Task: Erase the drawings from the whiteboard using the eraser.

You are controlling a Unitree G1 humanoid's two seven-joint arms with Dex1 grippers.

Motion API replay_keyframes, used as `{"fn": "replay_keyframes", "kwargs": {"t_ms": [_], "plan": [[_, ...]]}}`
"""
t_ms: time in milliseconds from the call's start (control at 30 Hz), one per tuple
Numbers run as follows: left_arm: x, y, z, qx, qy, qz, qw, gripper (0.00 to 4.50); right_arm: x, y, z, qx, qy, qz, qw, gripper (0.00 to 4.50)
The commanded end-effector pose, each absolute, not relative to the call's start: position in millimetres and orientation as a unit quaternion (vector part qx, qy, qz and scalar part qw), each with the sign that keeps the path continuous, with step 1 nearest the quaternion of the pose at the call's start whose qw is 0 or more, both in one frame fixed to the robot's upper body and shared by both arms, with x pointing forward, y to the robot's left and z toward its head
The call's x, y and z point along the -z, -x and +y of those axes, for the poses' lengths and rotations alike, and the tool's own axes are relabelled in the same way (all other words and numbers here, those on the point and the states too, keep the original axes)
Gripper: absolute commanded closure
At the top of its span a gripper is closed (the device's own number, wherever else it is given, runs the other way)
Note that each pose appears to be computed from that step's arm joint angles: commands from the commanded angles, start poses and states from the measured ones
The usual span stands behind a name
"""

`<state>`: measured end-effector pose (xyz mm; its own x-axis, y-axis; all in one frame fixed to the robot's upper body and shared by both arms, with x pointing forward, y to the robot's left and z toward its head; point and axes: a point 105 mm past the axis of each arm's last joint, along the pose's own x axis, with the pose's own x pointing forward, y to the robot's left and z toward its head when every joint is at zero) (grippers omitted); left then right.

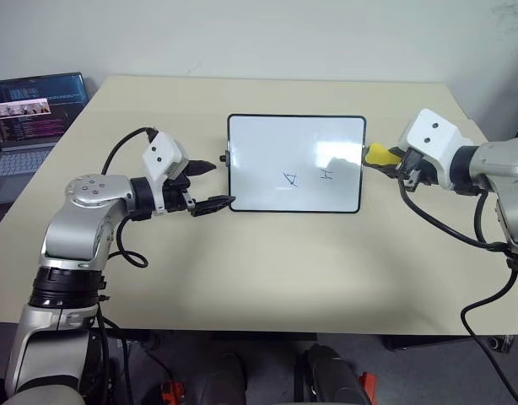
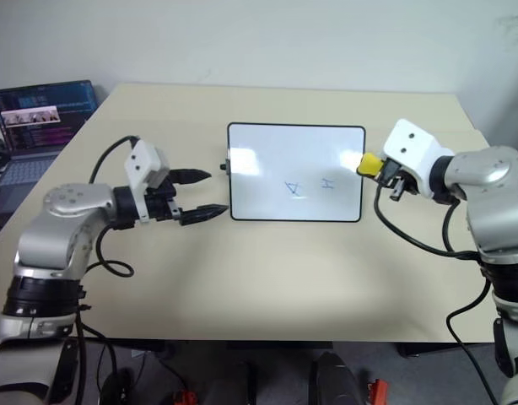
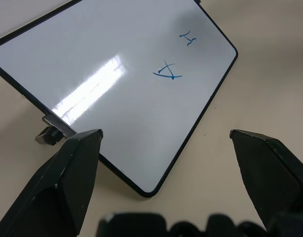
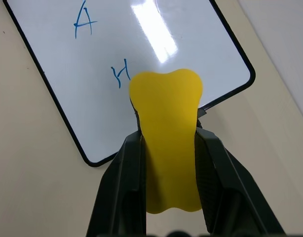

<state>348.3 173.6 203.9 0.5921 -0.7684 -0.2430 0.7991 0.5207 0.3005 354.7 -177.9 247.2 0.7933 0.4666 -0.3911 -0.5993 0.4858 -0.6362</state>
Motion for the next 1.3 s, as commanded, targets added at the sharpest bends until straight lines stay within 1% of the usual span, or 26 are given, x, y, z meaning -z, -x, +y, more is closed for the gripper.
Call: {"fn": "replay_keyframes", "kwargs": {"t_ms": [33,100,167,333,433,567,700,800,933,1100,1300], "plan": [[-212,-349,162,0.462,-0.199,0.015,0.864,0.00,-268,-357,-131,-0.337,0.395,0.009,0.854,3.51],[-204,-348,156,0.473,-0.190,0.022,0.860,0.00,-266,-363,-89,-0.356,0.393,-0.022,0.848,3.51],[-201,-347,153,0.479,-0.180,0.025,0.859,0.00,-260,-366,-65,-0.360,0.398,-0.028,0.843,3.51],[-197,-348,152,0.476,-0.178,0.028,0.861,0.00,-240,-381,-32,-0.355,0.404,-0.016,0.843,3.51],[-195,-347,153,0.476,-0.176,0.030,0.861,0.00,-234,-394,-28,-0.336,0.404,-0.011,0.851,3.51],[-192,-344,157,0.471,-0.174,0.035,0.864,0.00,-229,-423,-43,-0.272,0.415,0.002,0.868,3.51],[-193,-342,159,0.469,-0.172,0.036,0.866,0.00,-219,-433,-49,-0.255,0.424,0.014,0.869,3.51],[-193,-342,160,0.467,-0.173,0.037,0.866,0.00,-208,-434,-48,-0.261,0.439,0.021,0.859,3.51],[-193,-341,160,0.466,-0.174,0.037,0.867,0.00,-181,-430,-49,-0.280,0.457,0.048,0.843,3.51],[-194,-341,160,0.465,-0.176,0.037,0.867,0.00,-142,-419,-47,-0.324,0.465,0.083,0.820,3.51],[-195,-342,159,0.466,-0.177,0.036,0.866,0.00,-110,-405,-50,-0.354,0.463,0.123,0.803,3.51]]}}
